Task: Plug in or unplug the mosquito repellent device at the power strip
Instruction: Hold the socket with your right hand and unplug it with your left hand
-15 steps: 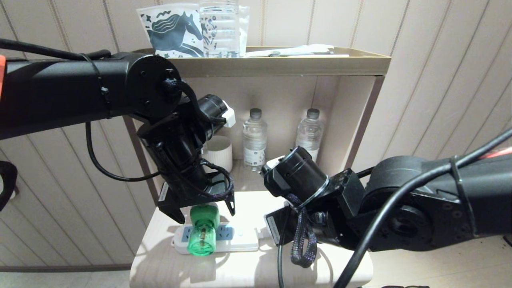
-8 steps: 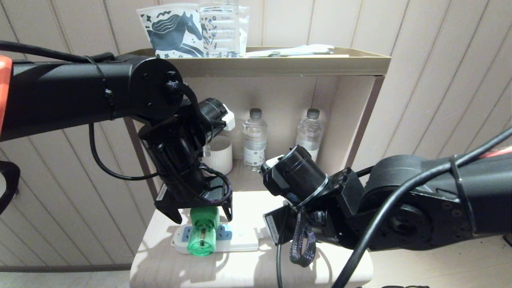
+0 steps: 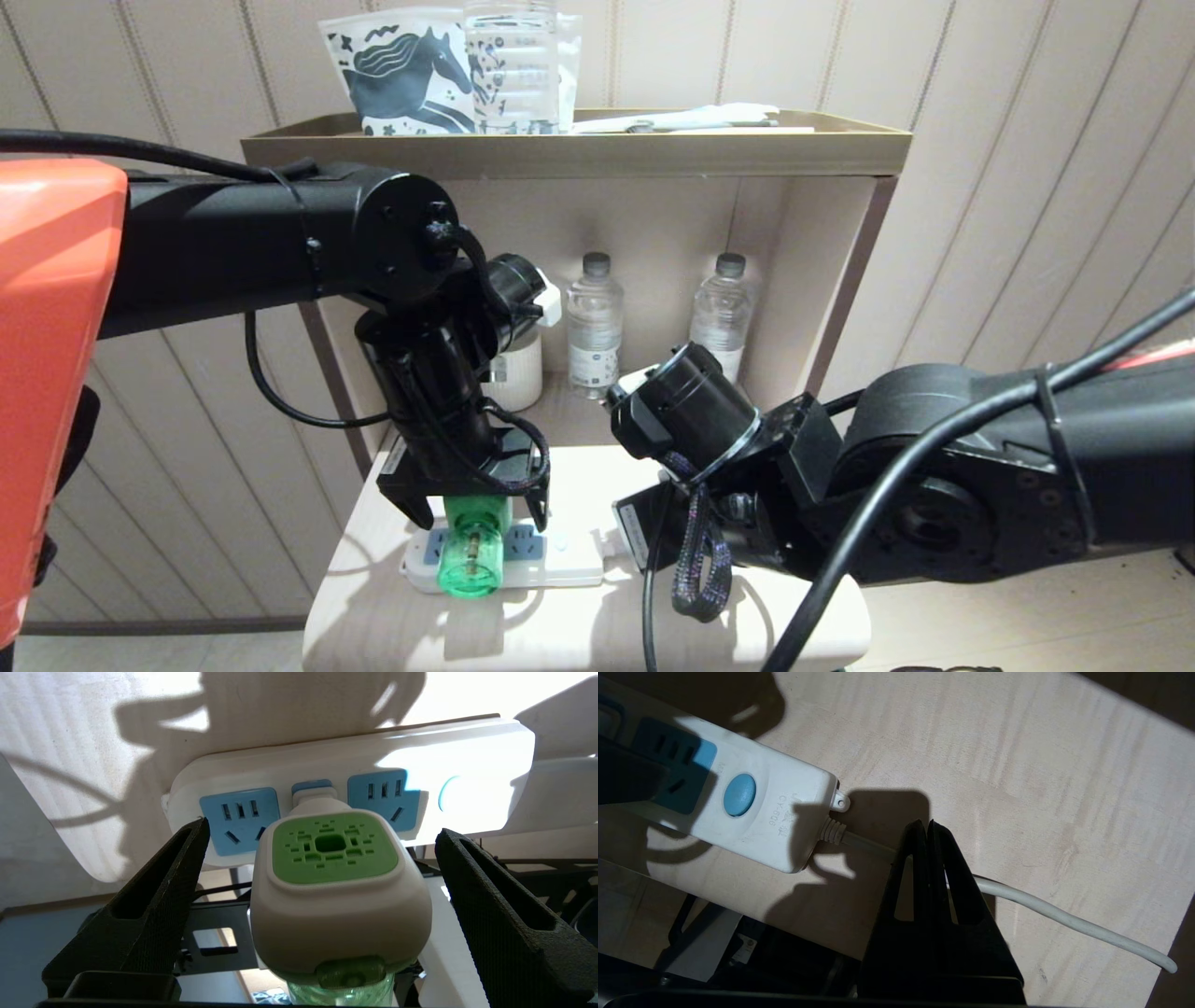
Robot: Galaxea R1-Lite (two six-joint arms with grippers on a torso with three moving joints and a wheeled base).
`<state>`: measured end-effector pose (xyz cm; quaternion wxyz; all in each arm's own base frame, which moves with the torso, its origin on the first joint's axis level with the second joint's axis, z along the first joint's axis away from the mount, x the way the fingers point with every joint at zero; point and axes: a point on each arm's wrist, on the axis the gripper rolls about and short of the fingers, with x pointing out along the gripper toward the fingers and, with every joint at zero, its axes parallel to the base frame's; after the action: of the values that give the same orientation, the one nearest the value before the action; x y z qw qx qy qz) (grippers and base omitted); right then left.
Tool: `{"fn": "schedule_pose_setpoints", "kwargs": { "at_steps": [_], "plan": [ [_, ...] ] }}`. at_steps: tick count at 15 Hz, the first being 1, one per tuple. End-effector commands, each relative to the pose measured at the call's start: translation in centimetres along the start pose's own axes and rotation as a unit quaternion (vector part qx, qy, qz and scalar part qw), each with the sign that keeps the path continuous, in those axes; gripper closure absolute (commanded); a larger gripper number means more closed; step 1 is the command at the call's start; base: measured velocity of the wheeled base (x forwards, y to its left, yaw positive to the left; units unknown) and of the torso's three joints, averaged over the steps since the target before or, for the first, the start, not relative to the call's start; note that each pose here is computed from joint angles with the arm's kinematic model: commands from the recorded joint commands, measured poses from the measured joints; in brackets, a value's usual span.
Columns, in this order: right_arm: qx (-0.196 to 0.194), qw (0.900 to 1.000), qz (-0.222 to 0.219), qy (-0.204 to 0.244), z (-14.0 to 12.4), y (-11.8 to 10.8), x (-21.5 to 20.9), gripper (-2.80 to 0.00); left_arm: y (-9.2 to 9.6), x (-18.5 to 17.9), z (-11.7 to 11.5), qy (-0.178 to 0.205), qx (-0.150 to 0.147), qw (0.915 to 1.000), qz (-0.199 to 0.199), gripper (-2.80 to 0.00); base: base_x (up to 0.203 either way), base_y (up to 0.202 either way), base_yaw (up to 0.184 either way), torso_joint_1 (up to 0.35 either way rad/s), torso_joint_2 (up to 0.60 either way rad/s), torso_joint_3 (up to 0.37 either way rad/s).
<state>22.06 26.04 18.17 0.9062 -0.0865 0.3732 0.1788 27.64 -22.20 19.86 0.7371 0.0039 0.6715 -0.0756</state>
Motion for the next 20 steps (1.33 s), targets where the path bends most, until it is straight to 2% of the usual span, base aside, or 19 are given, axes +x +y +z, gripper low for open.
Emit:
{"fn": "schedule_pose_setpoints", "kwargs": {
  "at_steps": [1, 2, 8, 14, 17, 19, 20],
  "plan": [
    [0.000, 1.000, -0.002, 0.003, -0.1, 0.1, 0.2, 0.00, 0.0, 0.2, 0.0, 0.006, -0.002, 1.0000, 0.004, -2.80, 0.000, 0.000, 0.000, 0.000, 0.00, 0.000],
    [0.000, 1.000, -0.001, 0.003, -0.1, 0.1, 0.2, 0.00, 0.0, 0.3, 0.0, 0.007, -0.002, 1.0000, 0.005, 0.00, 0.000, 0.000, 0.000, 0.000, 0.00, 0.000],
    [0.001, 1.000, 0.000, -0.003, 0.1, 0.2, 0.5, 0.00, -0.1, 0.4, 0.1, 0.005, -0.002, 1.0000, 0.004, 0.00, 0.000, 0.000, 0.000, 0.000, 0.00, 0.000],
    [-0.002, 0.999, 0.027, -0.027, 1.1, 2.0, 0.0, 0.00, 0.4, 0.0, 0.3, -0.002, -0.016, 0.9999, 0.002, 0.00, 0.000, 0.000, 0.000, 0.000, 0.00, 0.000],
    [-0.008, 0.999, 0.035, -0.030, 0.5, 2.6, -0.2, 0.00, 1.0, -0.2, 0.6, -0.005, -0.031, 0.9995, 0.000, 0.00, 0.000, 0.000, 0.000, 0.000, 0.00, 0.000],
    [-0.010, 0.998, 0.039, -0.040, -1.3, 2.7, 0.9, 0.00, 1.5, -0.6, 0.8, -0.008, -0.042, 0.9991, -0.009, 0.00, 0.000, 0.000, 0.000, 0.000, 0.00, 0.000],
    [-0.006, 0.997, 0.050, -0.065, -2.0, 3.0, 1.4, 0.00, 1.5, -0.6, 0.8, -0.011, -0.050, 0.9986, -0.012, 0.00, 0.000, 0.000, 0.000, 0.000, 0.00, 0.000]
  ]
}}
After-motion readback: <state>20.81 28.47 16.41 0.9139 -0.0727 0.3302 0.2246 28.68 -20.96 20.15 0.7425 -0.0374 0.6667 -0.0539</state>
